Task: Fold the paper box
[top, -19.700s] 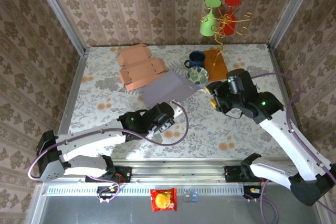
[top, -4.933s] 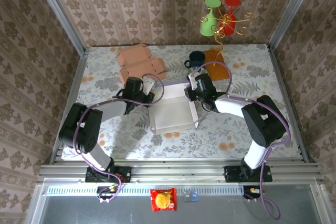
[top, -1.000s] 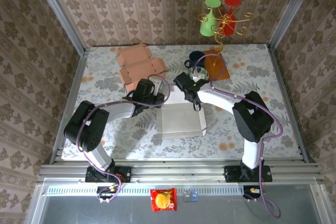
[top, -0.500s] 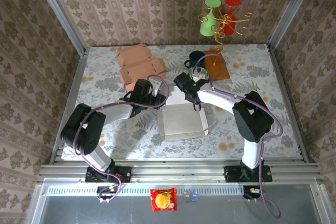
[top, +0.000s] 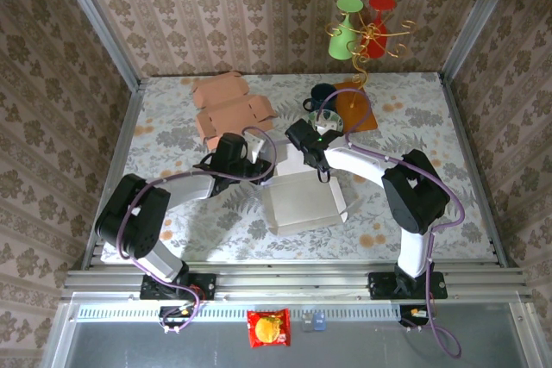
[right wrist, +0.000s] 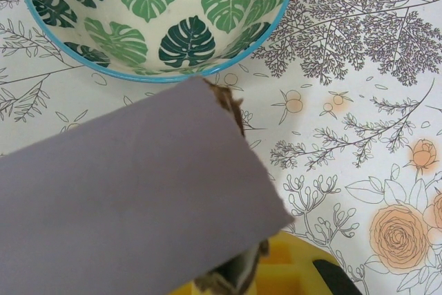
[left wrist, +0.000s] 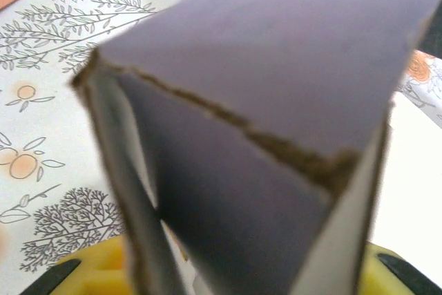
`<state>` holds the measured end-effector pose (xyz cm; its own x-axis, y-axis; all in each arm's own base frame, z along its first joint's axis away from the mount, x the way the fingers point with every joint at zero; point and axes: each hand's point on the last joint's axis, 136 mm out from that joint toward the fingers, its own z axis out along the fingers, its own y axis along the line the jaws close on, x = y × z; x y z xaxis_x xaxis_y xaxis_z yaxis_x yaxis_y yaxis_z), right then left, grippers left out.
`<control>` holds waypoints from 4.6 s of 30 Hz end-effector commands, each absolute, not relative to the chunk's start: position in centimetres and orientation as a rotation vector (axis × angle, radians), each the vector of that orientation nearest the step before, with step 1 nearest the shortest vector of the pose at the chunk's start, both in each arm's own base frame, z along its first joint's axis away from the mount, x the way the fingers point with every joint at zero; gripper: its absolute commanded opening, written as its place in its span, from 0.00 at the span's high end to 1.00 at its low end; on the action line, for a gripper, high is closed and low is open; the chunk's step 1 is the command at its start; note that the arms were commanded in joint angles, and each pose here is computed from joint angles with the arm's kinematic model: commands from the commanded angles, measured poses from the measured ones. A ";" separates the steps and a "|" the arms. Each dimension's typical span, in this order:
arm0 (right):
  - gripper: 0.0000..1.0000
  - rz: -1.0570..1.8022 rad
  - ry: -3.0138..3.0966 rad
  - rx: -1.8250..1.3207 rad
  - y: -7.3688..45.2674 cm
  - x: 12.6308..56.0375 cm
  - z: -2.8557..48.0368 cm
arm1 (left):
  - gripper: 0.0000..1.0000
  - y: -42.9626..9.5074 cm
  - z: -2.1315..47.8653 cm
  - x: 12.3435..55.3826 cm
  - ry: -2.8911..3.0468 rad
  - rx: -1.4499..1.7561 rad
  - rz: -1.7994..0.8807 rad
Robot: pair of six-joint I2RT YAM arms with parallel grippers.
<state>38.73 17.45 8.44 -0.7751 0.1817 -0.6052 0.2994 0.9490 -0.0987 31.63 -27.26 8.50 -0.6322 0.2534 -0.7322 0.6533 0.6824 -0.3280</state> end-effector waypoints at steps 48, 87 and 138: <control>1.00 -0.224 2.394 0.280 16.0 37.8 7.9 | 0.46 -26.0 10.6 24.4 2.183 0.759 -0.889; 1.00 -0.156 2.423 0.211 16.9 38.6 6.9 | 0.68 -22.6 12.6 35.8 1.958 0.874 -1.067; 1.00 -0.142 2.392 0.154 17.8 38.5 6.2 | 0.71 -24.9 9.1 38.4 2.071 0.776 -0.692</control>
